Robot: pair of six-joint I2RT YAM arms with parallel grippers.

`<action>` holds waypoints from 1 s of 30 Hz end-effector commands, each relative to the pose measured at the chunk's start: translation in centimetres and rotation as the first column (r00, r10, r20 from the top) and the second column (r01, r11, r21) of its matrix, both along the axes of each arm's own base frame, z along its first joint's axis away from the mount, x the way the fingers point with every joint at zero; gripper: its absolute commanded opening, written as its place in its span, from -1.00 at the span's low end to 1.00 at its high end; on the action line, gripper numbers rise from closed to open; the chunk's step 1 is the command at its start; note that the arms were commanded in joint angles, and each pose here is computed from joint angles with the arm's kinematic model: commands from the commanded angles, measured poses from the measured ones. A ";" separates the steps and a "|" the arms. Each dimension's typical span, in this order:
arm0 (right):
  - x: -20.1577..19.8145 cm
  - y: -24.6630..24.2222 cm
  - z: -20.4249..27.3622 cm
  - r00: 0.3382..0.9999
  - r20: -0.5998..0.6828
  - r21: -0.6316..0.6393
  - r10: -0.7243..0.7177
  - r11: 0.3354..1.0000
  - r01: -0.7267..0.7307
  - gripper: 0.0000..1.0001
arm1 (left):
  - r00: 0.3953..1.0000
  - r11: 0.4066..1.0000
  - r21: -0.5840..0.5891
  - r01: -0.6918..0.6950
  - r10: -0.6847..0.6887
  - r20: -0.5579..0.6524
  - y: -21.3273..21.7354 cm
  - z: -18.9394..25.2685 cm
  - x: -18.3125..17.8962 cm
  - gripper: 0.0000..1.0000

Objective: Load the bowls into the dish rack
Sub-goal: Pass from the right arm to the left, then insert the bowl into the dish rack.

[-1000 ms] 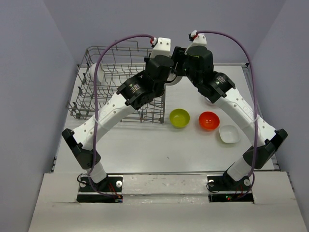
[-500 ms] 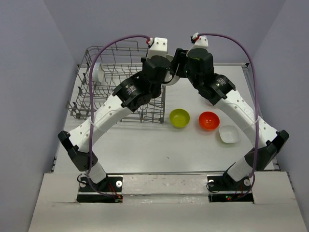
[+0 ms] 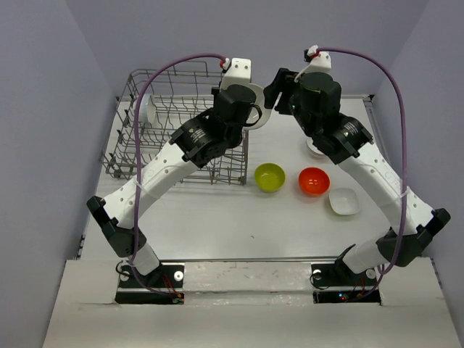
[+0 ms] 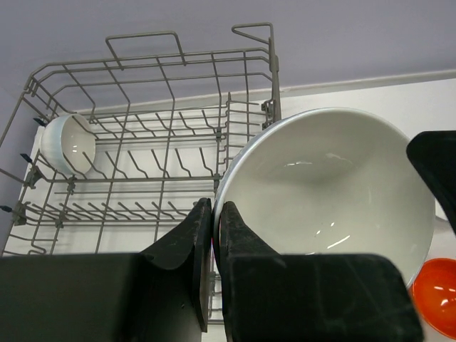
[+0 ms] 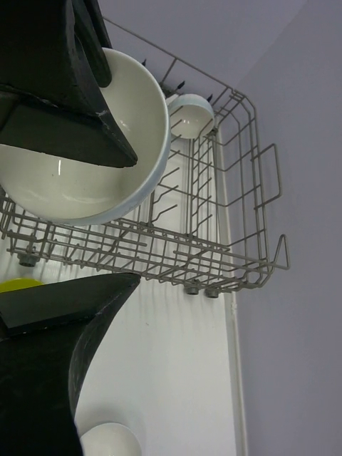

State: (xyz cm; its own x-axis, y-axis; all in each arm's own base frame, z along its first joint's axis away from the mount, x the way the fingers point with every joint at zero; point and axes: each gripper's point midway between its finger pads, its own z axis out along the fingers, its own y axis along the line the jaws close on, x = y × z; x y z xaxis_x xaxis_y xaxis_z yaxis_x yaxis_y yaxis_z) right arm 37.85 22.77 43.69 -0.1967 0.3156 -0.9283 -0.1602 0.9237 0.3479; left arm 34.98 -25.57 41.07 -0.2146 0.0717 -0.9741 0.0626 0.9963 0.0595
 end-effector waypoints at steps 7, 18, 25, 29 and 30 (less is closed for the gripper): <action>-2.6 -3.0 3.7 0.994 0.093 0.062 -0.060 0.997 0.054 0.36 | 0.986 0.986 -0.123 -0.117 0.130 0.101 4.5 4.8 0.8 -1.00; -2.4 -4.2 -1.4 0.992 0.024 -0.005 -0.125 0.992 0.125 0.40 | 0.925 0.933 -0.069 -0.354 0.360 0.121 15.6 6.2 8.1 -1.00; -1.3 -3.4 -4.8 0.991 -0.026 -0.062 -0.128 0.990 0.126 0.42 | 0.820 0.823 0.078 -0.562 0.543 0.183 21.9 5.8 13.0 -1.00; -0.6 -2.6 -6.2 0.992 -0.051 -0.091 -0.119 0.989 0.114 0.42 | 0.740 0.728 0.150 -0.669 0.634 0.224 25.1 5.6 14.1 -1.00; -0.4 -2.4 -6.5 0.992 -0.056 -0.099 -0.116 0.989 0.110 0.42 | 0.731 0.715 0.162 -0.680 0.643 0.230 25.6 5.5 14.5 -1.00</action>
